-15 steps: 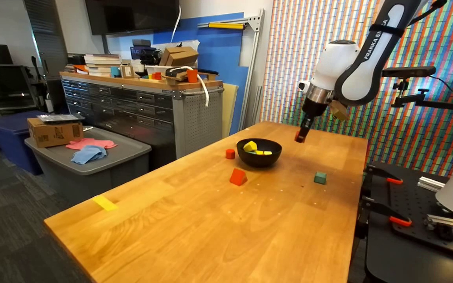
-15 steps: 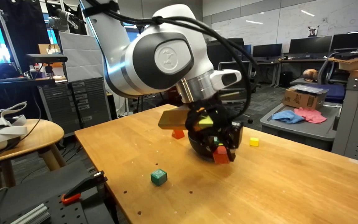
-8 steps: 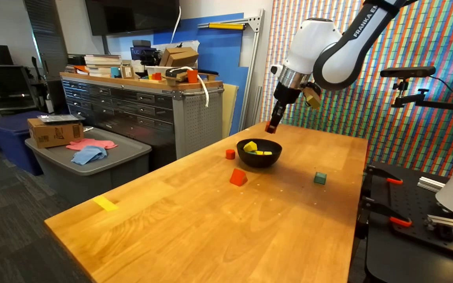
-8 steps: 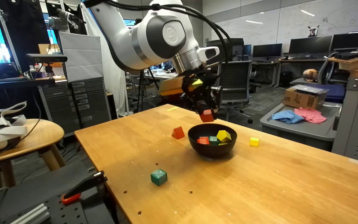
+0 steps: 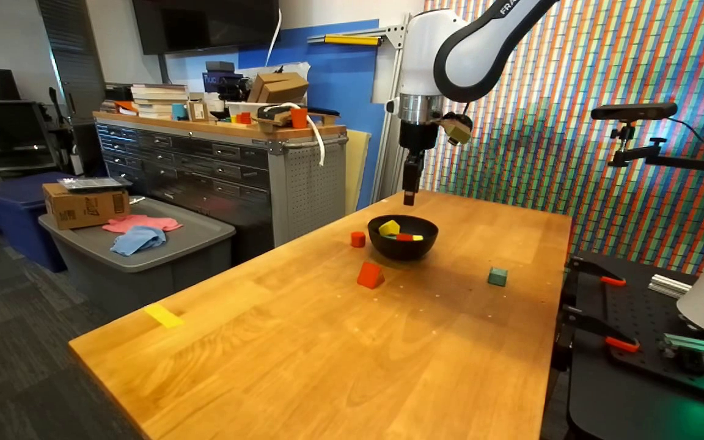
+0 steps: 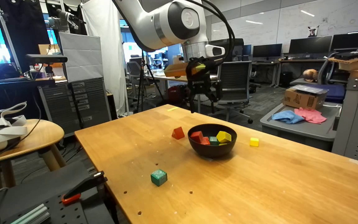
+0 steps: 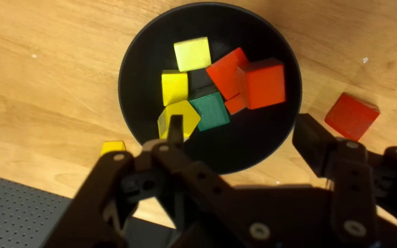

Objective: Put all the blocks one at a time in the bowl except the right yellow block farthest away from you

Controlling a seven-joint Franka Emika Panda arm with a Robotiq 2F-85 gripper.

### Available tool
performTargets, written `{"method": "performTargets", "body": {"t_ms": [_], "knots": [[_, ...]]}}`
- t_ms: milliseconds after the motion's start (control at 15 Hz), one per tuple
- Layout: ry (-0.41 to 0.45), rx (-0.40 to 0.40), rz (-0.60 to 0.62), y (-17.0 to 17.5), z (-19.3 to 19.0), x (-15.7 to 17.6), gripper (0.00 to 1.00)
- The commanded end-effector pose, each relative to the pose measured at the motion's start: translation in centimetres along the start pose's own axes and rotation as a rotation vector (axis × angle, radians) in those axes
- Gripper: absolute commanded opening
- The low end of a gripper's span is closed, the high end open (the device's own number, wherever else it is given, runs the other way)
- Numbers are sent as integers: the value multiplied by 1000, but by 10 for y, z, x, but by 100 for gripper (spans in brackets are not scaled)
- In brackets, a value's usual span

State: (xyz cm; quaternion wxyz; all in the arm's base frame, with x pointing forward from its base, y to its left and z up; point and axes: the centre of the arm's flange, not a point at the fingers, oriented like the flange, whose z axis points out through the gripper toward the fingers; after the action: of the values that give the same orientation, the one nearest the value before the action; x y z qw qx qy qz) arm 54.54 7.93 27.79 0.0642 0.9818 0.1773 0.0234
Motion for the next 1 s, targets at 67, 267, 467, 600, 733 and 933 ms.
{"method": "performTargets", "body": {"t_ms": [67,267,467,600,733,933], "knots": [[-59,-11,48,27,-7,4,100],[-93,-49,87,40,-28,-32,100],[-105,-44,82,47,-13,-25,99],[-105,-50,92,52,-22,-39,100],[-114,18,90,56,-10,-59,100],[-144,157,107,56,22,-104,100]]}}
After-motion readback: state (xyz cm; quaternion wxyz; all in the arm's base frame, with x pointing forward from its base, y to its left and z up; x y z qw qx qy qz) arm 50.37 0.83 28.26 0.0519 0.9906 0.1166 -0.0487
